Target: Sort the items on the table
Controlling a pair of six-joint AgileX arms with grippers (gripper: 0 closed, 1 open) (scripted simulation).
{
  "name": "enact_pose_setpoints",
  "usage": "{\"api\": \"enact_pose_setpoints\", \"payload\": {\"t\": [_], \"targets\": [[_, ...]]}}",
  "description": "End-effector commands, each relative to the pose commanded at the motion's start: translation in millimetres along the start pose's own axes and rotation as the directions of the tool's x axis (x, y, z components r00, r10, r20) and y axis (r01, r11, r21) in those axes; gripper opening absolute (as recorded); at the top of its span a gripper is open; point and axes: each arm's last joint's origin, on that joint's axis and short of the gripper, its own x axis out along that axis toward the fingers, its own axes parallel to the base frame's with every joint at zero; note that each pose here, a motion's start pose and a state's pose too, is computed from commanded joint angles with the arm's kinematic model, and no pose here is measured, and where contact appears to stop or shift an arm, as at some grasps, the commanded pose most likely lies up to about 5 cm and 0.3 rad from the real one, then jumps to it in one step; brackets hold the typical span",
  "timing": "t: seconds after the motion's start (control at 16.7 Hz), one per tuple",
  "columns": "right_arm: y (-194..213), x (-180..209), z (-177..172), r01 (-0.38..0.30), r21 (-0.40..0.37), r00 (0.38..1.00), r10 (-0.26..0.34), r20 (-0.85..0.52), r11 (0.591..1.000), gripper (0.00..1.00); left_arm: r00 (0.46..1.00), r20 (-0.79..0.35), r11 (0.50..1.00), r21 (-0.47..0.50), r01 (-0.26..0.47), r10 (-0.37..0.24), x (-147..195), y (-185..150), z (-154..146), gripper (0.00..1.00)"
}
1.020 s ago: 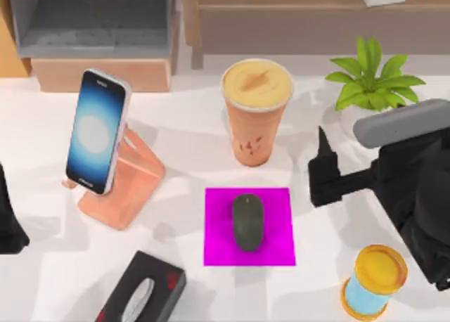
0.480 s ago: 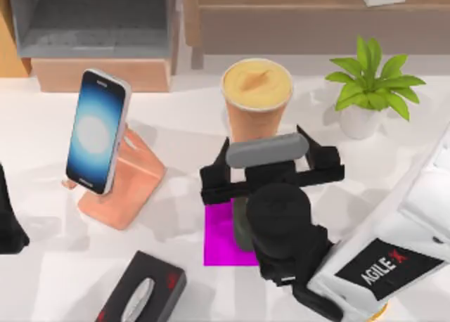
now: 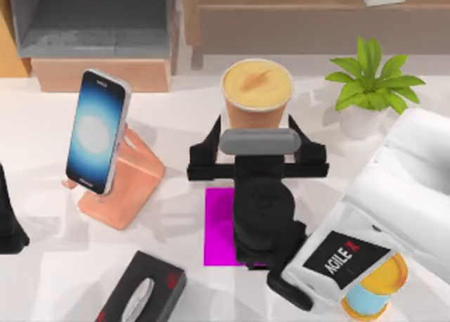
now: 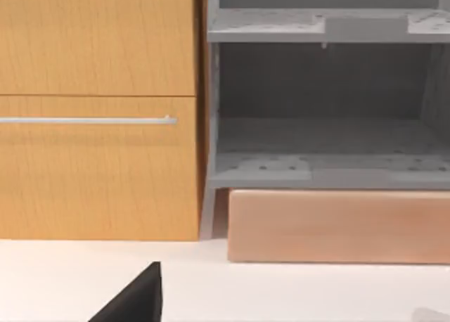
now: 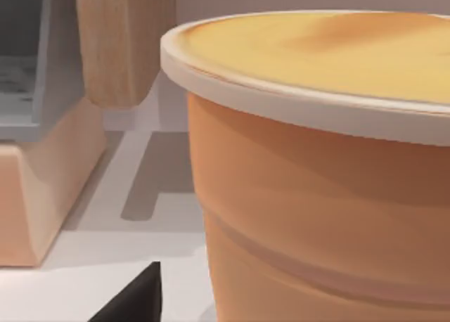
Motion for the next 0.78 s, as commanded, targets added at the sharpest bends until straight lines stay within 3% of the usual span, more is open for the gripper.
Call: {"api": "enact_pose_setpoints", "payload": {"t": [0.78], "targets": [[-1.2,30.8,-0.7,0.001,-0.001,1.000,-0.001,-0.001,1.000,1.00,1.000,0.000,1.000,0.000,0.000,0.000,0.0,0.0,0.0,1.00]]}}
